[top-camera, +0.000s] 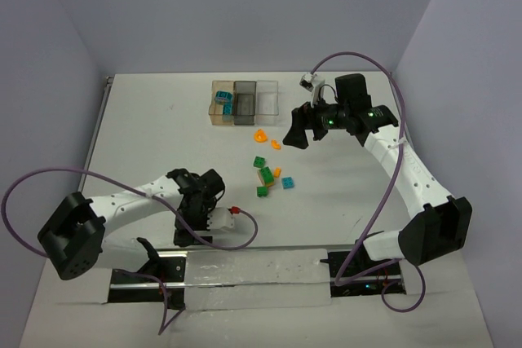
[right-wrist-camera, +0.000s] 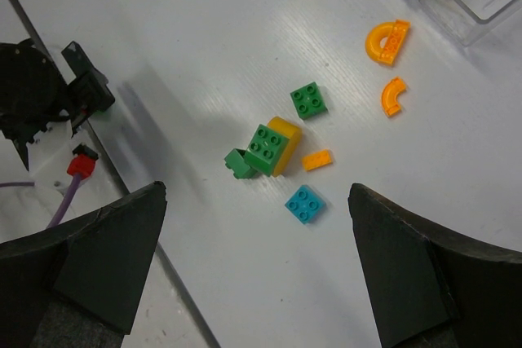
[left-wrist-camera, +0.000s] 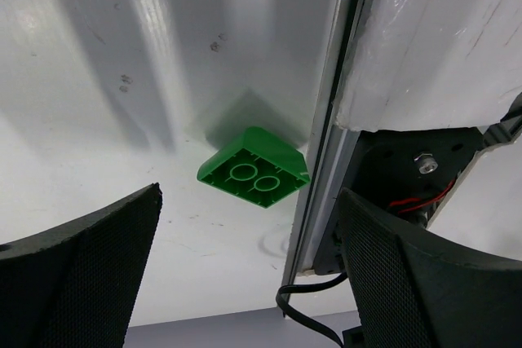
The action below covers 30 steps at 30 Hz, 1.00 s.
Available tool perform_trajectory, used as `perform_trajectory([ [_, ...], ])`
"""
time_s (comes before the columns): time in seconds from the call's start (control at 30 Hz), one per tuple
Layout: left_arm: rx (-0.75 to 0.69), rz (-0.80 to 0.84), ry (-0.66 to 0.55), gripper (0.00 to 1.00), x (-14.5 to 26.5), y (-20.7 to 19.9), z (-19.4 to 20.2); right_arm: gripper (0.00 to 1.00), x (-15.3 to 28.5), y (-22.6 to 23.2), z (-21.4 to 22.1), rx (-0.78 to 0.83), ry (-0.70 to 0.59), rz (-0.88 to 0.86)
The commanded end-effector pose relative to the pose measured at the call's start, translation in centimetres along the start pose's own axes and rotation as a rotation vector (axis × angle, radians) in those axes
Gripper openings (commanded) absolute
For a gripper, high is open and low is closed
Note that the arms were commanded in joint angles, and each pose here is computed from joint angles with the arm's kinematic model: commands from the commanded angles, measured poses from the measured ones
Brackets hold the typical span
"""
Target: Sort the legos into containers by color
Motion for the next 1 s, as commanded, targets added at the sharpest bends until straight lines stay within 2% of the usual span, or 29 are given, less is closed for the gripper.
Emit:
perform_trajectory([
  [0.0, -0.019, -0.012, 0.007, 0.96, 0.0, -0.1, -0.9, 1.00, 0.8, 0.2, -0.6, 0.037, -0.018, 0.017],
  [0.27, -0.008, -0.013, 0.094, 0.95, -0.7, -0.6, -1.5, 1.00, 0.9, 0.1, -0.9, 0.040, -0.022, 0.019],
  [0.47, 0.072, -0.089, 0.151, 0.90, -1.1, 0.0, -1.9, 1.00, 0.8, 0.1, -0.8, 0.039, -0.021, 0.016],
  [0.87, 0.071, -0.118, 0.235, 0.83, -1.9, 0.2, -2.3, 1.00, 0.9, 0.0, -0.9, 0.052, -0.016, 0.022],
  [0.97, 0.074, -0.119, 0.249, 0.78, -2.0, 0.2, -2.3, 1.00, 0.9, 0.0, -0.8, 0.052, -0.016, 0.023],
])
Point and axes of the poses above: each gripper's point midway between its finger pads, its own x axis back along the fingers, its own y axis along the line the jaws close on, z = x × y, the point moved 8 cm from there along x, back along the fingers, and after that the axes turned 15 degrees about x, right-handed, at the moved point
